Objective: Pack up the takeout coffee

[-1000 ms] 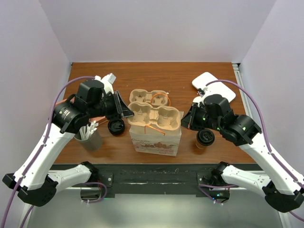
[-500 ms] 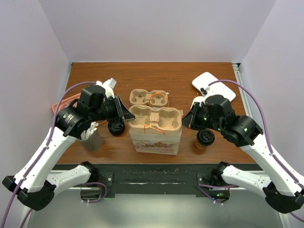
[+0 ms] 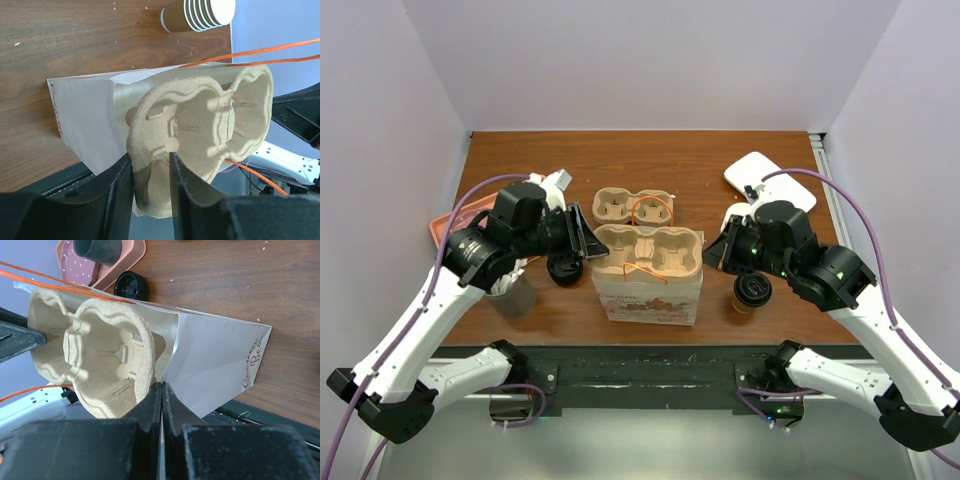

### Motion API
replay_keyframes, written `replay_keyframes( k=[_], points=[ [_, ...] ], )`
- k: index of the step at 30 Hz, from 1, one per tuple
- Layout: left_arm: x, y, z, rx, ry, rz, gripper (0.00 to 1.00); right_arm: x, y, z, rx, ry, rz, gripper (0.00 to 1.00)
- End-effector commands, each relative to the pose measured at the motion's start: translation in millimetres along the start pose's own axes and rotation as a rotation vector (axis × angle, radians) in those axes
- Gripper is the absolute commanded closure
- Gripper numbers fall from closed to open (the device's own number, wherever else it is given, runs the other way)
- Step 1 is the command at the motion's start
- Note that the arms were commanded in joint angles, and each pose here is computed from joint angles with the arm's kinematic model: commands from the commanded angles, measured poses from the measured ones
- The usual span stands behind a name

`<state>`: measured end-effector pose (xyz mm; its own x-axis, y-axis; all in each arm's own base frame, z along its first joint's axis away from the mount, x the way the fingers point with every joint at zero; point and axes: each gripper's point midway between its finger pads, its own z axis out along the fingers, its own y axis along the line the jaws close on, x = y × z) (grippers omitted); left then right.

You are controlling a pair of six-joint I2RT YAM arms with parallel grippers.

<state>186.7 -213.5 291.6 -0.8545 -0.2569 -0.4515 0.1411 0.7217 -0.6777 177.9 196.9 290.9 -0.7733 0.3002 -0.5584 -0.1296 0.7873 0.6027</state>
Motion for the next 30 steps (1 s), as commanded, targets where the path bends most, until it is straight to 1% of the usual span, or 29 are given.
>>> replay_keyframes(
  k=[1, 5, 10, 15, 20, 24, 26, 30],
  points=[
    [-4.4, -14.1, -8.7, 0.051, -0.003, 0.065, 0.60, -11.8, 9.9, -3.4, -0.040, -0.058, 0.013, 1.00],
    [-5.1, -11.8, -12.4, 0.036, -0.004, 0.105, 0.55, -14.4, 8.5, -4.2, -0.029, -0.067, 0.005, 1.00],
    [-3.4, -15.5, -11.1, 0.052, 0.023, 0.140, 0.45, -12.2, 6.2, -3.8, -0.023, -0.060, -0.002, 1.00],
    [-4.6, -16.3, -11.9, 0.051, 0.024, 0.153, 0.44, -13.6, 5.6, -5.3, -0.021, -0.068, -0.004, 1.00],
    [-0.6, -17.3, -8.1, 0.060, 0.058, 0.148, 0.44, -13.6, 5.9, -5.4, -0.024, -0.070, -0.011, 1.00],
    [-4.6, -21.2, -14.4, 0.060, 0.046, 0.174, 0.43, -14.7, 5.3, -4.7, -0.019, -0.073, -0.010, 1.00],
    [-4.1, -16.6, -15.8, 0.033, 0.057, 0.194, 0.41, -16.8, 4.6, -6.6, -0.017, -0.086, -0.014, 1.00],
    [-1.2, -16.6, -16.7, 0.030, 0.085, 0.207, 0.39, -16.6, 2.9, -5.4, -0.010, -0.086, -0.020, 1.00]
  ],
)
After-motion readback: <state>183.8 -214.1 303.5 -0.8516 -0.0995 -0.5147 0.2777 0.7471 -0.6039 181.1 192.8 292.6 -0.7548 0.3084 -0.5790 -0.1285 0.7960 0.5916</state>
